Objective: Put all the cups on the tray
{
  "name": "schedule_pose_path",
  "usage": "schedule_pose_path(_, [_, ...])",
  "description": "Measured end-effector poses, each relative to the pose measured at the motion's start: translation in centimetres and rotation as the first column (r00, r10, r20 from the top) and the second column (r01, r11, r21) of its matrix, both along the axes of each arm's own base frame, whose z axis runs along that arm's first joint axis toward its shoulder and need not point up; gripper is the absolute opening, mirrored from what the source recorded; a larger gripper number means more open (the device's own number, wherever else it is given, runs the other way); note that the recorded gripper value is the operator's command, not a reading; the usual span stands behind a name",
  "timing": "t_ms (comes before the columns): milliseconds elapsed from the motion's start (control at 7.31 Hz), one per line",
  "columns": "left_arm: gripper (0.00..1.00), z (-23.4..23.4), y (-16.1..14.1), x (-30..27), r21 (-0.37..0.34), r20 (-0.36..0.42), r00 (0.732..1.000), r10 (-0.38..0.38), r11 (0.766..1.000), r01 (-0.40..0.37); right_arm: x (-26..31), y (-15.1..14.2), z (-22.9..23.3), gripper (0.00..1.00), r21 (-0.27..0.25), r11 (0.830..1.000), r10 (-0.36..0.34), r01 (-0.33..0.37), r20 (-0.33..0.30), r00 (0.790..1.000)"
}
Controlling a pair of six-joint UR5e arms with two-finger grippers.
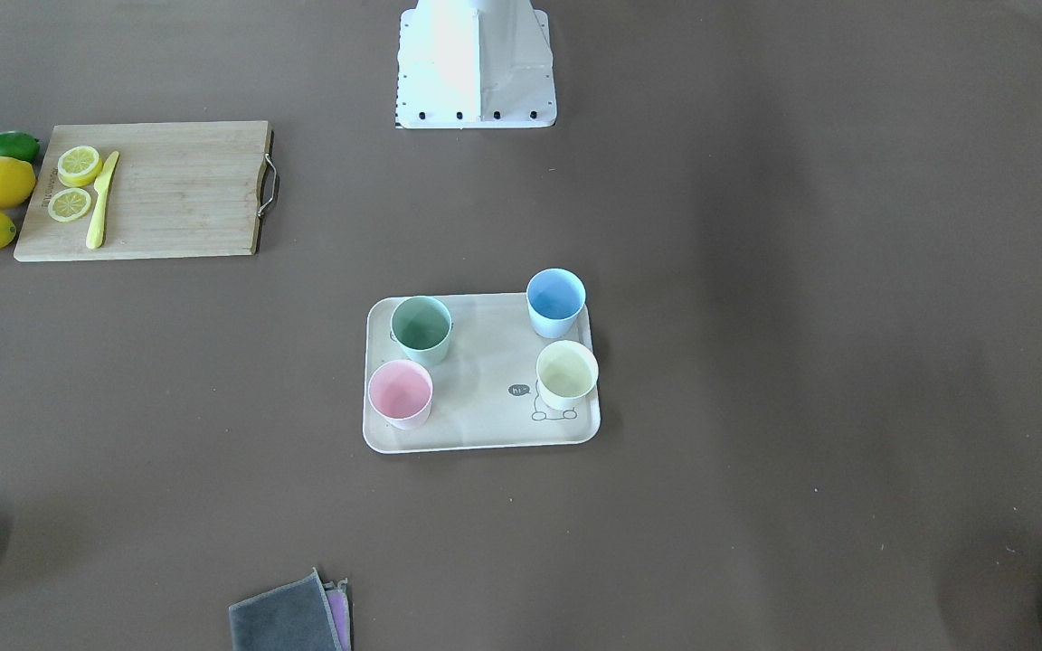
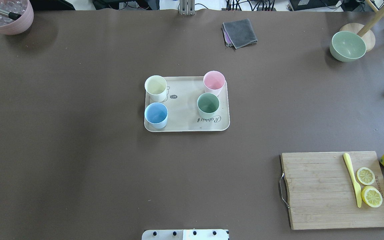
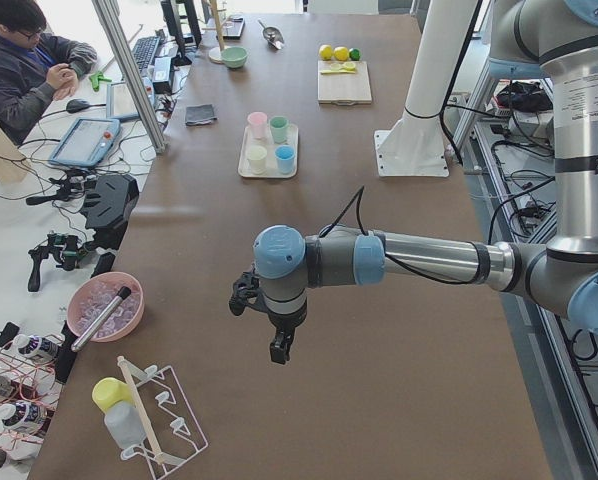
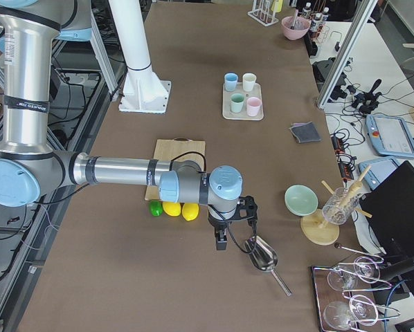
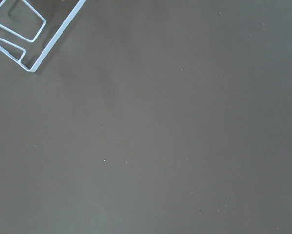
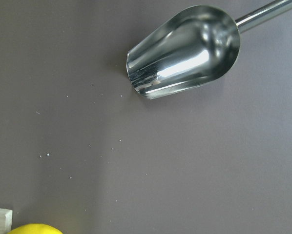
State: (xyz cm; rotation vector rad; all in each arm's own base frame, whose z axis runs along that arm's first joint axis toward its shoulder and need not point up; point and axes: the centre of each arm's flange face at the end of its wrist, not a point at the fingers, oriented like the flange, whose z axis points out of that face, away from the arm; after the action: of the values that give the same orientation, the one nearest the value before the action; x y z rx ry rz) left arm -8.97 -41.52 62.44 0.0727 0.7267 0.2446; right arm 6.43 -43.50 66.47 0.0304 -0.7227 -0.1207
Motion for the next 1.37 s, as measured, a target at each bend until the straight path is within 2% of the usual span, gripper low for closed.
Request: schedule_pose_path(1368, [0.98,-1.1,0.2,0.0,0.018,0.000,1.000,0.000,1.000,0.000,-0.1,1.2,-1.4,1.00,0.027,1.000,-0.003,0.003,0.003,1.000])
